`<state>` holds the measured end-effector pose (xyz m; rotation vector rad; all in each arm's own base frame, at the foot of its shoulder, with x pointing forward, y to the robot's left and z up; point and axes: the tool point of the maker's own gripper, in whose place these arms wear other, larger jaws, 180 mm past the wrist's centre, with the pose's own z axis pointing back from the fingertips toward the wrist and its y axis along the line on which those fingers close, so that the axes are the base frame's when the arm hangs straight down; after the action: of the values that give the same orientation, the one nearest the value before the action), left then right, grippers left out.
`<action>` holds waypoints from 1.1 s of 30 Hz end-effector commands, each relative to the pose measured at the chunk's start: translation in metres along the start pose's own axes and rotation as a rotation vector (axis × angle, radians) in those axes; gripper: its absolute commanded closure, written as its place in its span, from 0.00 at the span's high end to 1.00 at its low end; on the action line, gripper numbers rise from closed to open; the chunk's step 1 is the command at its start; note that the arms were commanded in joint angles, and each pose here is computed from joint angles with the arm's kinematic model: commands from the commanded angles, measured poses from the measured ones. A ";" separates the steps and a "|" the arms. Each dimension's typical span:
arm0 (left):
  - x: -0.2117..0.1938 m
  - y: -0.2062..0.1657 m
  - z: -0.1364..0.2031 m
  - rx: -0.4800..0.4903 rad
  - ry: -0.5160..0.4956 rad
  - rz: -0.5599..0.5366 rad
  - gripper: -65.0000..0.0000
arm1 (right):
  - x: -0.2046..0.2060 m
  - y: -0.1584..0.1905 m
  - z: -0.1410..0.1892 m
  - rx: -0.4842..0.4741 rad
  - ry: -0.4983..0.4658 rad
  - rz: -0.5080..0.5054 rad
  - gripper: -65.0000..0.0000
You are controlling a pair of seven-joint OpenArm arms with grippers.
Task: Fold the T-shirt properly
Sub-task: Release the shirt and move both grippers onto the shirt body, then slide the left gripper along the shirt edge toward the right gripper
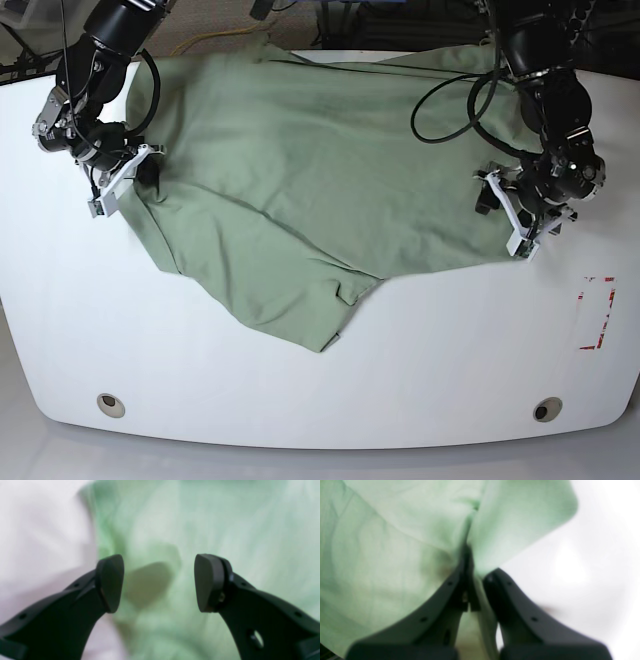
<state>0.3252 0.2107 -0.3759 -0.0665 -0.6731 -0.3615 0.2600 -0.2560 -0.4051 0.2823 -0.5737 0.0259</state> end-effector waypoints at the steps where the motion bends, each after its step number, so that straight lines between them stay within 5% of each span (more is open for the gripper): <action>1: 0.021 -0.009 -0.009 -0.039 -0.060 -0.013 0.64 | 0.016 -0.002 0.006 -0.004 -0.052 0.013 0.00; 20: 0.015 0.032 -0.054 -0.040 0.014 0.011 0.64 | 0.004 0.009 -0.001 0.023 -0.040 -0.015 0.00; 33: 0.057 0.069 -0.080 -0.059 -0.077 0.104 0.64 | 0.002 -0.035 0.027 -0.083 -0.118 -0.137 0.00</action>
<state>0.4331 0.2334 -0.4060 -0.2057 -0.7406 -0.2709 0.2400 -0.2904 -0.4044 0.2589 -0.6202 -0.1606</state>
